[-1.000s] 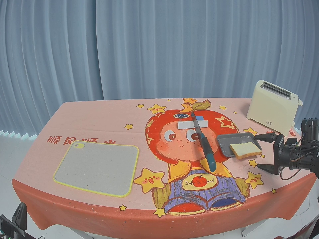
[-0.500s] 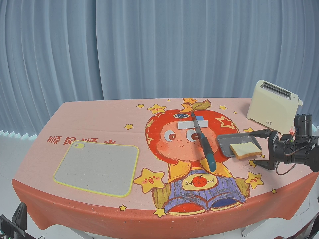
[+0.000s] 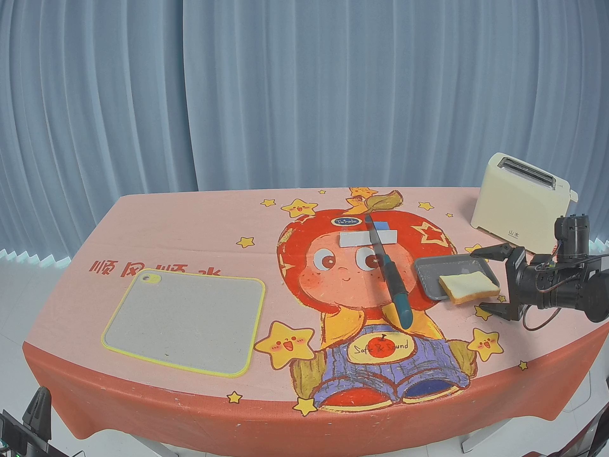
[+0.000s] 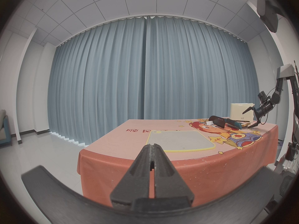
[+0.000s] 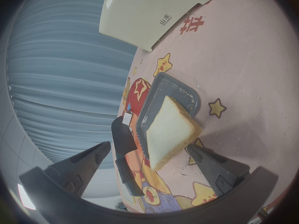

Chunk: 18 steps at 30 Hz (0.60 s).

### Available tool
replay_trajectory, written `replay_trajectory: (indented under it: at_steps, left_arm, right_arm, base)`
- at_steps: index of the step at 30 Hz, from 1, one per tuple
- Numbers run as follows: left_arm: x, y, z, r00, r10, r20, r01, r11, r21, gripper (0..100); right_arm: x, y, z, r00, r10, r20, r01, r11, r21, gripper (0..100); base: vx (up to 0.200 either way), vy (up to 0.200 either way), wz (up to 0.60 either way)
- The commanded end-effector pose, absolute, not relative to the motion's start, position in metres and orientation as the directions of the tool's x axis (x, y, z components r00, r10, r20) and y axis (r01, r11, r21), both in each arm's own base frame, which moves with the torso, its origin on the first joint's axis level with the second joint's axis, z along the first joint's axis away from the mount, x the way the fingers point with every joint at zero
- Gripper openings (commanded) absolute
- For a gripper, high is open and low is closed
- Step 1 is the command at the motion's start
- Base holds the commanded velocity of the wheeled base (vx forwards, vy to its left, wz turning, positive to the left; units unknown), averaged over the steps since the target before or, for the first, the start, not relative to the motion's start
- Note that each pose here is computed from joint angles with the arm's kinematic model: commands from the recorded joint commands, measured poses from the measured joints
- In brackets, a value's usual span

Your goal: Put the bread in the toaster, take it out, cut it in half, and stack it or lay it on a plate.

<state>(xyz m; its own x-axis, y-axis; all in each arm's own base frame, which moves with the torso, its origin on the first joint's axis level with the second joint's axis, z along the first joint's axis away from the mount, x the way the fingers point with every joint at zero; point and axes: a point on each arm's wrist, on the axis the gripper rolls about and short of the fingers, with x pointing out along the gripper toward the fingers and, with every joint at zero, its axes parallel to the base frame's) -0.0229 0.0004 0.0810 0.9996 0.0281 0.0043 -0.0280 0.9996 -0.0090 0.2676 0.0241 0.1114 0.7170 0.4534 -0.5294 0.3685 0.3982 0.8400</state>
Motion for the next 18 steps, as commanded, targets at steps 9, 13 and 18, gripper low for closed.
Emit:
replay_trajectory:
  at_steps: [9,13,18]
  left_arm:
    - [-0.0228,0.0004,0.0758,1.0,0.029,0.003,-0.029,1.0,-0.009,0]
    - [-0.0228,0.0004,0.0758,1.0,0.029,0.003,-0.029,1.0,-0.009,0]
    - [-0.0228,0.0004,0.0758,1.0,0.029,0.003,-0.029,1.0,-0.009,0]
  right_arm:
    - [0.2756,0.0229,0.1134,0.726,0.451,-0.519,0.368,0.383,0.847,100]
    - [0.2796,0.0231,0.1107,0.722,0.451,-0.525,0.382,0.373,0.846,0]
    - [0.2791,0.0226,0.1075,0.715,0.45,-0.535,0.396,0.37,0.84,0]
  base:
    - [0.0,0.0,0.0]
    - [0.0,0.0,0.0]
    - [0.0,0.0,0.0]
